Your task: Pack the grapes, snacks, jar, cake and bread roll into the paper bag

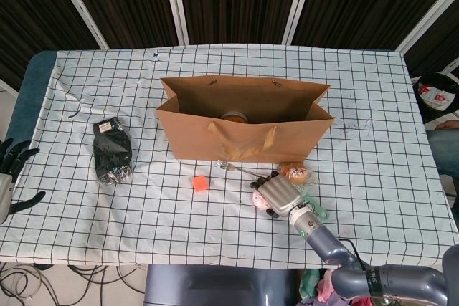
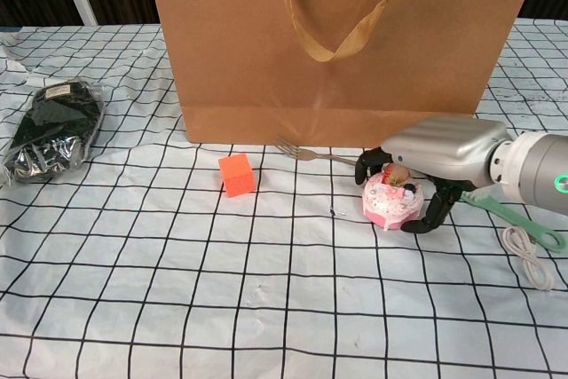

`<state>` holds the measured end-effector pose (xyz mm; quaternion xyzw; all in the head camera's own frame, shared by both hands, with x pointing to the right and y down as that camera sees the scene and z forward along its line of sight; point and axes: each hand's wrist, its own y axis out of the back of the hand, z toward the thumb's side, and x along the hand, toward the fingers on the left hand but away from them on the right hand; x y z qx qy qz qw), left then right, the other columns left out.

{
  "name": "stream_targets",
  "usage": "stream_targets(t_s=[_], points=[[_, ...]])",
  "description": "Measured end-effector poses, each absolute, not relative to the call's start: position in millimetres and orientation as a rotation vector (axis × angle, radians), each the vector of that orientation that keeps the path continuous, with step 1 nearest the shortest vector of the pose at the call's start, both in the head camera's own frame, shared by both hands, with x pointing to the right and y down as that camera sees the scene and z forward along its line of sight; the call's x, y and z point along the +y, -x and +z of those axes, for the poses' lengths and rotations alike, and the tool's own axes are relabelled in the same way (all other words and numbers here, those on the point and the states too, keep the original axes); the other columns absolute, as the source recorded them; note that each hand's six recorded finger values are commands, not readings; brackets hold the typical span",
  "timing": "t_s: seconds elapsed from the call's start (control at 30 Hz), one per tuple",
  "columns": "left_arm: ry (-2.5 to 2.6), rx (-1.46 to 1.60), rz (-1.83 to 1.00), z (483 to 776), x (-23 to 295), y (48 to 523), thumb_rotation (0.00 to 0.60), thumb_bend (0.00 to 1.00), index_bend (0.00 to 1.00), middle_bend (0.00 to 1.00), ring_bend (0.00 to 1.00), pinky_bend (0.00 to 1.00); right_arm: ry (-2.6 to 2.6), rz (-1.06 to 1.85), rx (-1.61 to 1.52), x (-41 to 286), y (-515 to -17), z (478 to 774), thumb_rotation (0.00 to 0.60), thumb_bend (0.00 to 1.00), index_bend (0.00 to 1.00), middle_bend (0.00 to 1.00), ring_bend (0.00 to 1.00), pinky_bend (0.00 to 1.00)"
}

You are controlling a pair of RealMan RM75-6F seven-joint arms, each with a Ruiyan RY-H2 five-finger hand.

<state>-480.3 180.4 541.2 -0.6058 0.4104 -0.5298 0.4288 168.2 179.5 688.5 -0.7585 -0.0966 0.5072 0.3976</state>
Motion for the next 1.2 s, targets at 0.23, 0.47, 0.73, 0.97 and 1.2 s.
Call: stream_targets(t_s=[0.23,0.47,0.73,0.97,1.2], points=[[1.512,1.026,-1.326,541.1,180.0,481.0,0.600,0.09,0.22,0.12,0.00,0.00,1.925,1.284,-0.282,175.2,-170.9,685.8,0.600,0.35,0.31,0.38,0.44,0.25],[1.505,1.035,-1.328,540.1,179.0,482.5,0.600,0.09,0.22,0.12,0.00,0.00,1.929,1.250,-0.401,162.0,-176.3,657.1,0.600,0.35,0.31,0.38,0.44,0.25],[1.503,1.040,-1.326,539.6,179.5,482.0,0.600,0.09,0.22,0.11,0.00,0.00,1.840,1.136,-0.666,138.4,-202.8,572.3,0.600,0.34,0.32,0.39,0.44,0.25],[1.506,1.040,-1.320,538.8,181.0,480.6,0.600,0.09,0.22,0.11,0.00,0.00,1.664,1.085,-0.872,124.8,-249.7,490.3,0.600,0.34,0.33,0.38,0.44,0.25],[1.508,1.042,-1.320,538.5,181.8,480.2,0.600,0.09,0.22,0.11,0.00,0.00,1.513,1.010,-1.003,98.8,-267.4,436.5,0.600,0.33,0.33,0.38,0.44,0.26]])
